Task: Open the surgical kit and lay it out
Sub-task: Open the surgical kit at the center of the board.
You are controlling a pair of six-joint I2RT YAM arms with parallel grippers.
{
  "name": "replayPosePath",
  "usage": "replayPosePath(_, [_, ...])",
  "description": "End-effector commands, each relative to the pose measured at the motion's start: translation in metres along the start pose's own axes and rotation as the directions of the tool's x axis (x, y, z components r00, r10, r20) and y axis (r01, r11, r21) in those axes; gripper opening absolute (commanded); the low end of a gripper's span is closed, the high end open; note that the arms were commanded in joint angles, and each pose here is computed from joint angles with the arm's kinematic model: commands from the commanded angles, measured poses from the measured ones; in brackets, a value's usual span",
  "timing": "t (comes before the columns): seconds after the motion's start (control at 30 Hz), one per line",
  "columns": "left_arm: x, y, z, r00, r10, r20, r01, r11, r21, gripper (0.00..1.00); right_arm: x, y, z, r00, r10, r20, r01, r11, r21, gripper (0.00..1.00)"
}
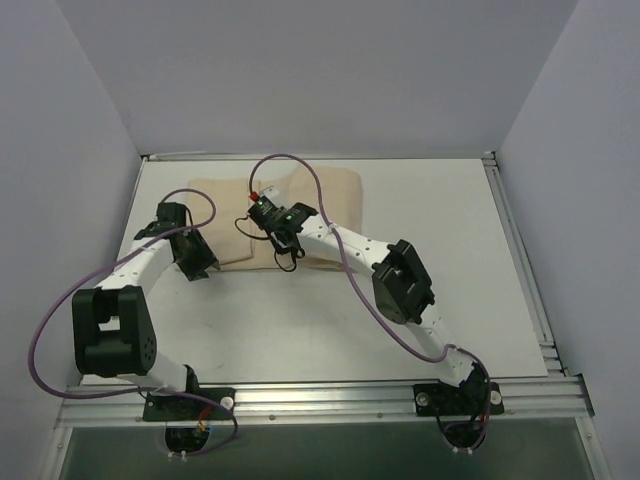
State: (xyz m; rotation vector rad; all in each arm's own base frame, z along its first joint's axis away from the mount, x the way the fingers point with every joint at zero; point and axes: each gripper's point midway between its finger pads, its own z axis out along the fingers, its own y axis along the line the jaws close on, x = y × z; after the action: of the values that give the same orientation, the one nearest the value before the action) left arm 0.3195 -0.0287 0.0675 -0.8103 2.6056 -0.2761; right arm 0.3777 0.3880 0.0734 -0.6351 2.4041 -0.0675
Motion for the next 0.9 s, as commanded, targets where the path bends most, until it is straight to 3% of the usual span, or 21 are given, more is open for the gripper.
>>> replayPosePath(0.0, [-0.007, -0.009, 0.009, 1.0, 0.011, -0.005, -0.011, 0.999, 0.034, 0.48, -0.04, -0.054, -0.038, 0.983, 0.159, 0.096, -0.162, 0.986, 0.025, 0.0])
replayPosePath(0.17, [-0.001, -0.01, 0.024, 0.998, 0.013, -0.067, -0.01, 0.999, 0.039, 0.45, -0.046, -0.115, -0.065, 0.935, 0.325, 0.14, -0.326, 0.945, -0.021, 0.0])
replayPosePath(0.3, [0.002, -0.009, 0.032, 0.995, 0.007, -0.1, -0.004, 1.0, 0.03, 0.44, -0.024, -0.176, -0.071, 0.884, 0.449, 0.128, -0.452, 0.892, -0.003, 0.0])
replayPosePath(0.4, [-0.002, -0.012, 0.029, 0.996, 0.011, -0.087, -0.008, 0.999, 0.041, 0.43, 0.014, -0.228, -0.072, 0.843, 0.527, 0.104, -0.535, 0.842, 0.066, 0.0])
replayPosePath(0.43, [-0.003, -0.012, 0.027, 0.997, 0.012, -0.082, -0.008, 0.999, 0.042, 0.43, 0.046, -0.25, -0.064, 0.827, 0.559, 0.064, -0.562, 0.818, 0.125, 0.0])
replayPosePath(0.63, [-0.004, -0.019, 0.017, 0.996, 0.016, -0.083, -0.01, 0.997, 0.073, 0.43, 0.13, -0.309, -0.072, 0.747, 0.664, 0.03, -0.651, 0.723, 0.233, 0.02])
replayPosePath(0.73, [-0.004, -0.026, 0.009, 0.997, 0.027, -0.079, -0.018, 0.994, 0.11, 0.44, 0.159, -0.32, -0.07, 0.725, 0.689, -0.01, -0.659, 0.698, 0.279, 0.12])
replayPosePath(0.77, [-0.004, -0.027, 0.006, 0.997, 0.031, -0.075, -0.022, 0.993, 0.119, 0.45, 0.16, -0.321, -0.069, 0.721, 0.693, -0.012, -0.663, 0.695, 0.28, 0.31])
replayPosePath(0.87, [-0.008, -0.036, -0.009, 0.997, 0.066, -0.04, -0.058, 0.984, 0.168, 0.51, 0.139, -0.326, -0.073, 0.742, 0.669, 0.024, -0.652, 0.714, 0.255, 0.64])
